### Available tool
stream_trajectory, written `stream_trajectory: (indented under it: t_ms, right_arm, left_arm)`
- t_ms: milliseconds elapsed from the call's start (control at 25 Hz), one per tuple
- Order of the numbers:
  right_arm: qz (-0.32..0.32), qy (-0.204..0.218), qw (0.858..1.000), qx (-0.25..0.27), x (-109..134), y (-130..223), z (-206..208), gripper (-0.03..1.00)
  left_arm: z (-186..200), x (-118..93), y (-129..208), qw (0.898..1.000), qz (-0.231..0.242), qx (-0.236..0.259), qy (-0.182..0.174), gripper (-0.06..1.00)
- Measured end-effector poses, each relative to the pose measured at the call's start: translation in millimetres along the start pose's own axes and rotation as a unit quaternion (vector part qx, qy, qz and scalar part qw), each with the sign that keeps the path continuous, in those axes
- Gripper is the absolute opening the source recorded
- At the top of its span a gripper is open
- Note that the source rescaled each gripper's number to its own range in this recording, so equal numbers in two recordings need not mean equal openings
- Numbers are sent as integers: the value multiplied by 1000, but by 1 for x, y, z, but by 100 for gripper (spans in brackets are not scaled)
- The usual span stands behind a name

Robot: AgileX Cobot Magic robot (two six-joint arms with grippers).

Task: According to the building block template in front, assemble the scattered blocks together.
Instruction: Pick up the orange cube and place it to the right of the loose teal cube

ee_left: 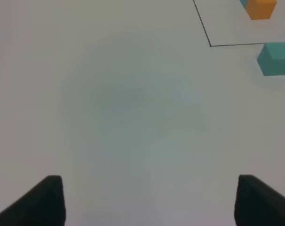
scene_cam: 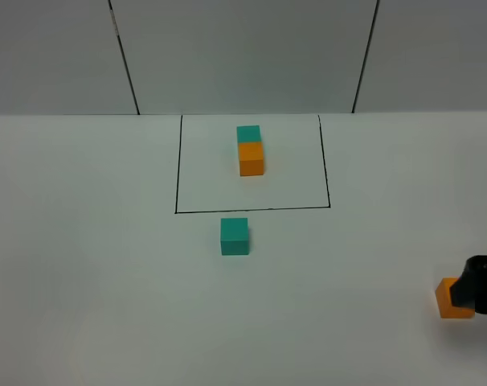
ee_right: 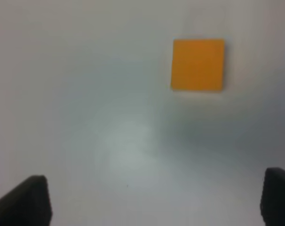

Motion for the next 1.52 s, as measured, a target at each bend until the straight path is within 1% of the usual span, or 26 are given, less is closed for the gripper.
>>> stream_trajectory:
  t_ms: [80, 200, 320, 440, 600, 880, 1000, 1120, 1280, 1320, 1440, 1520]
  right_arm:
    - [3, 0, 1000, 30, -5, -9, -23, 83]
    - [0, 1, 998, 60, -11, -20, -51, 83]
    - [-5, 3, 997, 78, -16, -26, -73, 83]
    - [-8, 7, 996, 86, -21, -27, -90, 83]
    - [-10, 13, 996, 90, -26, -27, -104, 83]
    - [-7, 22, 995, 99, -32, -24, -117, 83]
    - [-9, 24, 994, 103, -33, -22, -122, 79]
    - [-16, 25, 993, 112, -35, -19, -129, 69]
    - [-21, 25, 992, 126, -36, -13, -137, 45]
    - [-21, 25, 991, 128, -37, -12, -138, 36]
    - [-21, 25, 991, 128, -37, -13, -138, 0]
    - [-20, 24, 991, 127, -36, -15, -137, 2]
  left_arm:
    - [0, 0, 0, 1000, 0, 0, 0, 66]
    - [0, 0, 0, 1000, 0, 0, 0, 66]
    - [0, 0, 0, 1000, 0, 0, 0, 66]
    - [0, 0, 0, 1000, 0, 0, 0, 66]
    - [0, 0, 0, 1000, 0, 0, 0, 66]
    - [0, 0, 0, 1000, 0, 0, 0, 66]
    - [0, 0, 0, 1000, 0, 0, 0, 66]
    - [0, 0, 0, 1000, 0, 0, 0, 66]
    - [0, 0, 0, 1000, 0, 0, 0, 66]
    - [0, 0, 0, 1000, 0, 0, 0, 66]
    - [0, 0, 0, 1000, 0, 0, 0, 66]
    - [0, 0, 0, 1000, 0, 0, 0, 66]
Point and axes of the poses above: a point on each arm's last joint axis where the gripper is mounted, z pointing back along that axis away from the gripper, x along the wrist's bending axis when the last joint is at zero, y = z × x, the point moved 9 cm from there along -z, pointing out along that axis toward the gripper, and after that the axes turned 3 degrees about z, right-handed, at the moved point
